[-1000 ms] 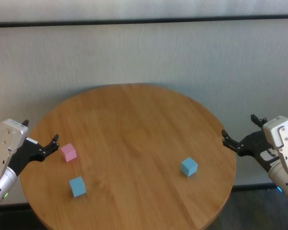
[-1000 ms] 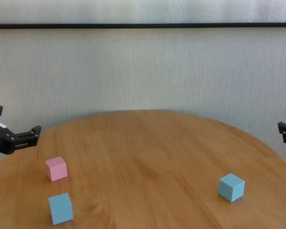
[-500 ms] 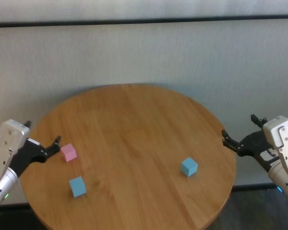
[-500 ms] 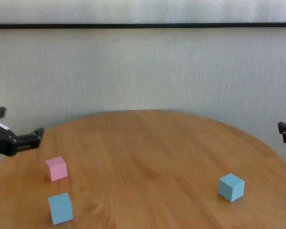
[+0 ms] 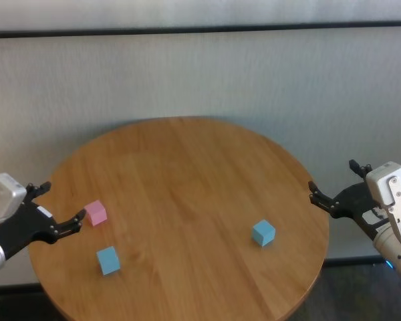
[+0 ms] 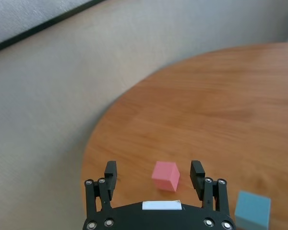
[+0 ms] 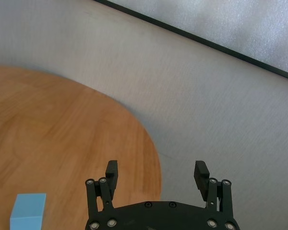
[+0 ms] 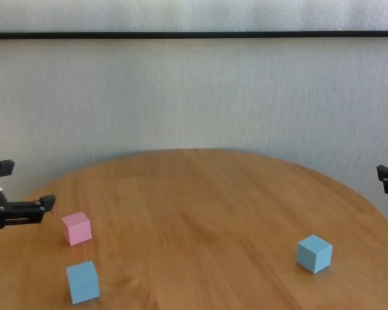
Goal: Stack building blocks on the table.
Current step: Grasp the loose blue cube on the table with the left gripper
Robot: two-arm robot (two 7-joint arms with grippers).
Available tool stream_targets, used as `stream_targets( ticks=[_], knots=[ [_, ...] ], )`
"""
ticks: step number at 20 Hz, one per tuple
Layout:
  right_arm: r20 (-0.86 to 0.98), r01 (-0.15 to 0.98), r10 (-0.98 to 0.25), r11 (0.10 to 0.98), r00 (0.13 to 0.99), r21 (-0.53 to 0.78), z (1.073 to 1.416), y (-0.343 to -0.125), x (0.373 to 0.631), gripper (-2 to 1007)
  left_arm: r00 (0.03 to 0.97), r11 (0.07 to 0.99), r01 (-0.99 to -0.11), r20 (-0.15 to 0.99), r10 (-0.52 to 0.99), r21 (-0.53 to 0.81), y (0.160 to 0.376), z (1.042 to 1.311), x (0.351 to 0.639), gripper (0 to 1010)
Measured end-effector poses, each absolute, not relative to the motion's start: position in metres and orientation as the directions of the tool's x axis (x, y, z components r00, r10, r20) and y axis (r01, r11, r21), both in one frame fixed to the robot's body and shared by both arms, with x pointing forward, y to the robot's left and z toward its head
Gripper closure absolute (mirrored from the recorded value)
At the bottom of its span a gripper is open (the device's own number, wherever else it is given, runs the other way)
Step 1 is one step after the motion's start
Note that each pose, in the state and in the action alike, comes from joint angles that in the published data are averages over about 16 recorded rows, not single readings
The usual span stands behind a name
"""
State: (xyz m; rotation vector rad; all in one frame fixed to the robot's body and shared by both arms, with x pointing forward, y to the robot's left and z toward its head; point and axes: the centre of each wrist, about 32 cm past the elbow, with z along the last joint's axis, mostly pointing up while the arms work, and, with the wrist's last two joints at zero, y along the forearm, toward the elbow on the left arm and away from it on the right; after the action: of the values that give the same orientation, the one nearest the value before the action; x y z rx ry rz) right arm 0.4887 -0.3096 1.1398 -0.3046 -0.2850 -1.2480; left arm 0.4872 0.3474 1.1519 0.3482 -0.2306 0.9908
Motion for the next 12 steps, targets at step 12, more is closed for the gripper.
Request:
stream_targets(
  ticks=[12],
  knots=[
    [0.374, 0.955, -0.880, 0.287, 0.292, -0.070, 1.140, -0.310, 0.489, 4, 0.743, 0.686, -0.668, 0.207, 0.636, 0.288, 0.379, 1.156, 0.502, 10]
  ],
)
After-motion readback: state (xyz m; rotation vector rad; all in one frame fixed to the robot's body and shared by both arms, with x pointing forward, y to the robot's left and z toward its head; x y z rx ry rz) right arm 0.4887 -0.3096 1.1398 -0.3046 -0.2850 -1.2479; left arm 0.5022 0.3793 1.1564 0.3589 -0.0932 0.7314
